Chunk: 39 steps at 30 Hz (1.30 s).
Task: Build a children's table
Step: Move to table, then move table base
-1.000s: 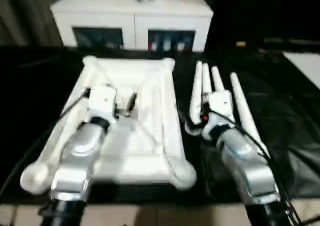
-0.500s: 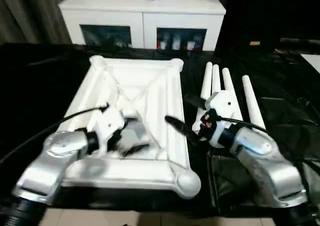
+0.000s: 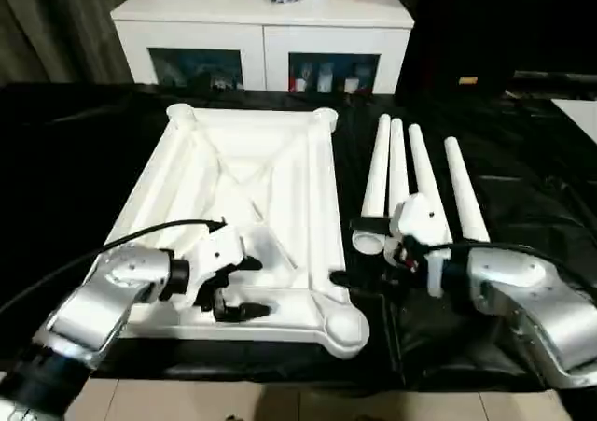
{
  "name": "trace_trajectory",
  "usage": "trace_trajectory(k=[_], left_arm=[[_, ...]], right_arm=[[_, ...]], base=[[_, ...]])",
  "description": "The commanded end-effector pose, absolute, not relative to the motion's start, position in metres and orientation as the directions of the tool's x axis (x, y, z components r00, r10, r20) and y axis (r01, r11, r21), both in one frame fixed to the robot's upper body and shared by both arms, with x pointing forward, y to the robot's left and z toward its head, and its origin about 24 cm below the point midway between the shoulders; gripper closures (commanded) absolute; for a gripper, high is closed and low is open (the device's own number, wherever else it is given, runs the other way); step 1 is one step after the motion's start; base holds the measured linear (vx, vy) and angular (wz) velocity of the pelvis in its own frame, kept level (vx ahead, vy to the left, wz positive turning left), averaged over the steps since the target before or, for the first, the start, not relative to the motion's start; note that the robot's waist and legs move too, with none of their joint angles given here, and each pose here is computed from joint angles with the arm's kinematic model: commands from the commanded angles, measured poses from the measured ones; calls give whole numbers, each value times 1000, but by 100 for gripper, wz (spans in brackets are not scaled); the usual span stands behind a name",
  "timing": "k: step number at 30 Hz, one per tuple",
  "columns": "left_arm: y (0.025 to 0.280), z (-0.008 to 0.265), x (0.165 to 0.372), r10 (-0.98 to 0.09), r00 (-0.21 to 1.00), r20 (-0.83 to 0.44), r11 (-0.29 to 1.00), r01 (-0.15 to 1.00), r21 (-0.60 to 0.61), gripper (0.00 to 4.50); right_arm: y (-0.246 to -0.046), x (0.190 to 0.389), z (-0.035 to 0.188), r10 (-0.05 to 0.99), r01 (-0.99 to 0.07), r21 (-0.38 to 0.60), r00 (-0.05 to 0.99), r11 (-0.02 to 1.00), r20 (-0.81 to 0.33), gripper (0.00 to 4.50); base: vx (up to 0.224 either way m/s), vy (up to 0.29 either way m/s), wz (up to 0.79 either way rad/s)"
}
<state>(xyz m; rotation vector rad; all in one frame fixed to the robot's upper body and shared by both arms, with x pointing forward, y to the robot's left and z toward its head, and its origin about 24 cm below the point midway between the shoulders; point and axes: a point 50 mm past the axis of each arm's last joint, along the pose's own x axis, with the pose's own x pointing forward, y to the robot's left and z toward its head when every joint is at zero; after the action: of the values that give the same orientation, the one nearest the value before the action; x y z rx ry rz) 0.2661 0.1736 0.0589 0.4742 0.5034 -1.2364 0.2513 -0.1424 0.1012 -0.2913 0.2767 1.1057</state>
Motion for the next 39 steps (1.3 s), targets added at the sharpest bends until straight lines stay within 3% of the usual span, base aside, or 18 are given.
trace_trajectory(k=[1,3,13,39], left_arm=[[176,63,276,-736,299,-608,272,952,139,82],[178,62,278,-730,300,-614,276,951,136,117],[183,60,277,-733,266,-626,245,962,121,202],[186,53,275,-701,241,-671,245,965,90,397]], right_arm=[[-138,247,101,843,-918,-96,393,386,-368,0],[-134,247,99,841,-913,-101,404,395,-362,0],[-128,245,97,845,-910,-94,411,404,-343,0],[-125,245,94,839,-904,-98,424,416,-343,0]], base=[[0,0,0],[0,0,0],[15,0,1],[0,0,0]])
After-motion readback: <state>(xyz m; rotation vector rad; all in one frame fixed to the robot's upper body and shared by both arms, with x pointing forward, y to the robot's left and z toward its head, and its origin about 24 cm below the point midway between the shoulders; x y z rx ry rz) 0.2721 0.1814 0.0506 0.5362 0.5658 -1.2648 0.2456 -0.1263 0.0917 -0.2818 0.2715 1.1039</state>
